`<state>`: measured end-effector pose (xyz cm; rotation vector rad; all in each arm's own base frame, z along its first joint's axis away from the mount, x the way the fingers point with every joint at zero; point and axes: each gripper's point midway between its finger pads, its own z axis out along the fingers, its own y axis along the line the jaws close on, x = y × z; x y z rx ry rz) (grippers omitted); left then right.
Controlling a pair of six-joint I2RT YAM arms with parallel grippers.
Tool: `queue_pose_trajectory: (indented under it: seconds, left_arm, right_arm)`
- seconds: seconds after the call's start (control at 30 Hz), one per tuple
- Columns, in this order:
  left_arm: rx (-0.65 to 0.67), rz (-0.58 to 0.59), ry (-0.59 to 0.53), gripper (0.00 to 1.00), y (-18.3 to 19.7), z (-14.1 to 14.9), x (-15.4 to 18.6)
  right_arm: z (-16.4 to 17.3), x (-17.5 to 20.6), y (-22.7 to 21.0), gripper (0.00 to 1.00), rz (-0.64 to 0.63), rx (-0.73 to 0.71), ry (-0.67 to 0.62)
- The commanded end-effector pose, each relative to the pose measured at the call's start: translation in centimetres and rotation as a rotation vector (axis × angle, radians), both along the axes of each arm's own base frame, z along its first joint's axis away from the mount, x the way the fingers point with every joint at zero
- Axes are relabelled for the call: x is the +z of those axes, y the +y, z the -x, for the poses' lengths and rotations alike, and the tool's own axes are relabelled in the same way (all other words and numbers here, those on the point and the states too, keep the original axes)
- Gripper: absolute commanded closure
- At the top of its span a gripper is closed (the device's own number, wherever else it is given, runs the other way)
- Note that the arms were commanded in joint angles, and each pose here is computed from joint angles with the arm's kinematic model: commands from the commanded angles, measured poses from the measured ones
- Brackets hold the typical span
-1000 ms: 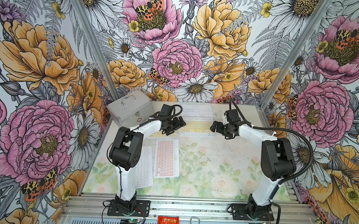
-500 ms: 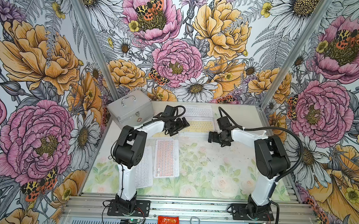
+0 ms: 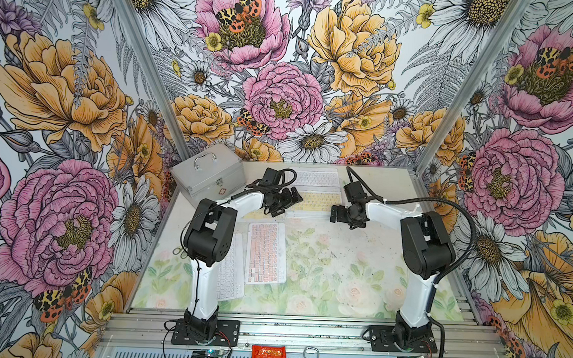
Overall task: Stack the numeric keypads
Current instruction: Adjust the numeric keypads at the center of the board, then move the numeric keypad to the center of the board.
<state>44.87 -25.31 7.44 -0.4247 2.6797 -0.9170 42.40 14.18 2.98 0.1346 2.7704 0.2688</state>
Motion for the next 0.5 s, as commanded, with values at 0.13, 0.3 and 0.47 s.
queue_pose_trajectory:
  seconds: [0.13, 0.3, 0.47]
  left_arm:
    - [0.006, 0.01, -0.014, 0.01, 0.3, -0.5, 0.4]
    - [0.013, -0.037, -0.013, 0.01, 2.3, 0.7, 1.0]
    - [0.044, -0.183, 0.034, 0.01, 7.3, 4.4, 0.4]
  right_arm:
    - [-0.6, 0.2, 0.8, 0.0, -0.029, 0.014, 0.007]
    - [0.6, 1.3, 1.2, 0.0, -0.049, 0.037, -0.003]
    - [2.4, 2.5, 2.2, 0.0, -0.062, 0.08, -0.021]
